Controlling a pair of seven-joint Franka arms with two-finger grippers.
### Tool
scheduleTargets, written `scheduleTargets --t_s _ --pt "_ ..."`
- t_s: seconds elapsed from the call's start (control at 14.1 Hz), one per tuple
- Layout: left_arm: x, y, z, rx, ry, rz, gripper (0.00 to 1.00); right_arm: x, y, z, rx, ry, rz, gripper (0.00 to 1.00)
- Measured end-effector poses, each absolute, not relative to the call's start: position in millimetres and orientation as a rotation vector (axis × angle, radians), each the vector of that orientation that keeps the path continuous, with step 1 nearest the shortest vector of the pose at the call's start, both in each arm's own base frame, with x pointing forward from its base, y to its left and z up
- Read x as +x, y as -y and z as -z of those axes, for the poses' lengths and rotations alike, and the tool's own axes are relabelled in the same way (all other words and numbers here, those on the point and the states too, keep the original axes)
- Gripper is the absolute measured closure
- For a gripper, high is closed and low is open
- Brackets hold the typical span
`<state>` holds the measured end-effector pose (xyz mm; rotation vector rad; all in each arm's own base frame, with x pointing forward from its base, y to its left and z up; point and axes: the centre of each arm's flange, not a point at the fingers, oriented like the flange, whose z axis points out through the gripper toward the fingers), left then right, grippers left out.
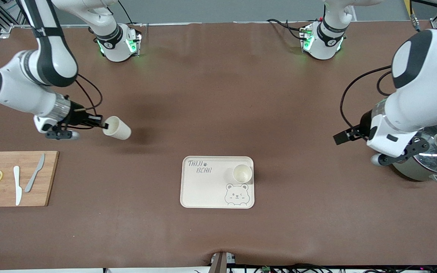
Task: Place white IKEA cup upright on tray with both arms
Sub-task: 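Carry the cup with the right gripper toward the tray while the left withdraws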
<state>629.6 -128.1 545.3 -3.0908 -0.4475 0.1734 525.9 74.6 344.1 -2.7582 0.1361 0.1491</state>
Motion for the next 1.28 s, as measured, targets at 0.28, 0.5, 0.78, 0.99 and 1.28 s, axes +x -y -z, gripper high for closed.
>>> scheduleTargets --t_s 0.28,0.5,0.78,0.99,1.28 --pt "611 96 -557 -3.099 0.301 -0.186 0.00 543 -163 -323 -2.779 -0.067 -0.208 0.98" --pt "591 84 -566 -3.091 0.259 -0.188 0.00 578 -184 -341 -2.773 -0.155 -0.155 0.98" --pt "566 84 -571 -3.090 0.161 -0.150 0.00 609 -199 -338 -2.771 -0.275 -0.142 0.98" --pt "558 73 -569 -3.096 0.112 -0.086 0.00 646 -218 -314 -2.768 -0.424 -0.147 0.98" --pt "552 67 -570 -3.099 0.118 0.014 0.00 649 -278 -284 -2.804 -0.610 -0.174 0.98"
